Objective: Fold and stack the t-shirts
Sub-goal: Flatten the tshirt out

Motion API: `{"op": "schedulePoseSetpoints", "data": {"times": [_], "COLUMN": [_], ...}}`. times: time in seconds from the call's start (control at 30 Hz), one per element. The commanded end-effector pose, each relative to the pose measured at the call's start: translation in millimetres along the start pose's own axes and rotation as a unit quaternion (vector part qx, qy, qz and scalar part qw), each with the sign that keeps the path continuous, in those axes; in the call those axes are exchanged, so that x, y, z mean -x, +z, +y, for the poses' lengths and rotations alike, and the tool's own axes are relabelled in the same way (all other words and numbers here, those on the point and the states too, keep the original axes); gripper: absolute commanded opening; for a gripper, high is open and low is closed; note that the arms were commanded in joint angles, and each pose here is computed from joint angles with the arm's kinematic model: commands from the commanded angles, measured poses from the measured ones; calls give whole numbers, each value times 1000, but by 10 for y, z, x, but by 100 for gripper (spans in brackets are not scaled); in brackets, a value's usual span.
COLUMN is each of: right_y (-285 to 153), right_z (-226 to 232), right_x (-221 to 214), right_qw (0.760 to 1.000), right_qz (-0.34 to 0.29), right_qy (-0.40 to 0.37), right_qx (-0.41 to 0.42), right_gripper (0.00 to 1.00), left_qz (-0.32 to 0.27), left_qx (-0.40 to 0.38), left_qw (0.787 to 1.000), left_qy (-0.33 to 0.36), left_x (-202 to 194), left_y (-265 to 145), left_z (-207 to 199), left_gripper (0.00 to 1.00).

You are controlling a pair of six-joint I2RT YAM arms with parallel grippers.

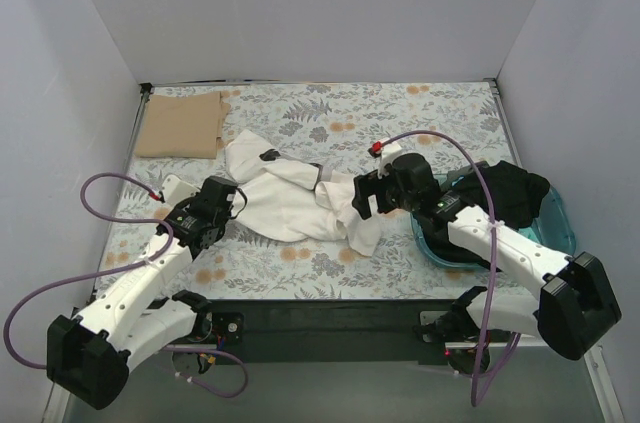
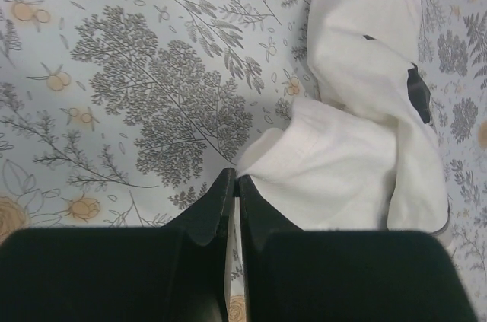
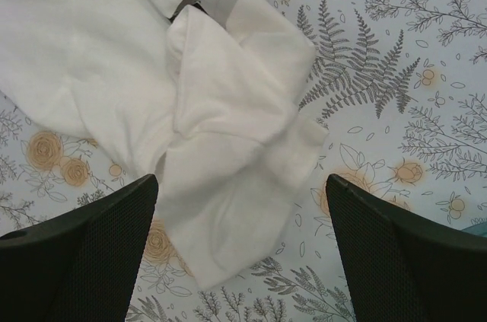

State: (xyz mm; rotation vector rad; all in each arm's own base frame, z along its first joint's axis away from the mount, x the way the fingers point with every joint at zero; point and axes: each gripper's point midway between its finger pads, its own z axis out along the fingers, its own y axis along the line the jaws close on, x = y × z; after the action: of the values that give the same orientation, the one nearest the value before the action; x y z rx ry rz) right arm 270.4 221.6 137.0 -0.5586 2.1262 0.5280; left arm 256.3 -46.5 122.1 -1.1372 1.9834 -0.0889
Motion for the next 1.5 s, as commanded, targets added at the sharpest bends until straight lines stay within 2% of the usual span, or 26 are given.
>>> {"op": "schedulePoseSetpoints", "data": {"times": [0.0,0.2,0.33,0.37,0.43,0.53,0.83,1.0,1.13,1.17,1.2,1.23,1.33,1.47], "right_y": [16,-25,-98,-120,-132,-84,-27,-28,13,23,38,45,59,41], "right_z": [35,233,534,610,655,703,758,701,602,594,566,553,520,445], "right_x": [30,-276,-771,-999,-1176,-1369,-1559,-1695,-1703,-1693,-1674,-1666,-1556,-1123], "right_qw": [998,994,985,981,977,971,963,959,959,959,960,960,964,977], "right_qz": [28,95,161,186,206,233,269,282,276,273,268,267,247,177], "right_qy": [-22,-30,-61,-61,-47,-41,-33,-21,-16,-13,-13,-15,-15,-14], "right_qx": [-44,-42,-21,-14,-15,-19,-16,-31,-65,-71,-80,-84,-98,-118], "right_gripper": [96,95,94,94,93,88,65,59,43,30,23,11,2,1], "left_qz": [-82,-78,-68,-63,-62,-59,-56,-56,-52,-50,-50,-49,-51,-52], "left_qx": [64,62,40,38,31,22,29,25,19,18,19,21,22,2], "left_qw": [994,995,997,997,997,998,998,998,998,999,999,999,998,998], "left_qy": [-24,-26,-27,-20,-23,-18,-8,-9,-8,-9,-7,-7,-8,-23], "left_x": [304,284,213,187,190,176,151,149,141,138,136,133,156,218], "left_y": [-55,-41,10,15,11,16,31,29,24,24,23,20,2,-69], "left_z": [379,366,294,295,268,234,275,263,238,229,236,243,253,153], "left_gripper": [0,0,0,0,0,0,0,0,0,0,0,0,0,0]}}
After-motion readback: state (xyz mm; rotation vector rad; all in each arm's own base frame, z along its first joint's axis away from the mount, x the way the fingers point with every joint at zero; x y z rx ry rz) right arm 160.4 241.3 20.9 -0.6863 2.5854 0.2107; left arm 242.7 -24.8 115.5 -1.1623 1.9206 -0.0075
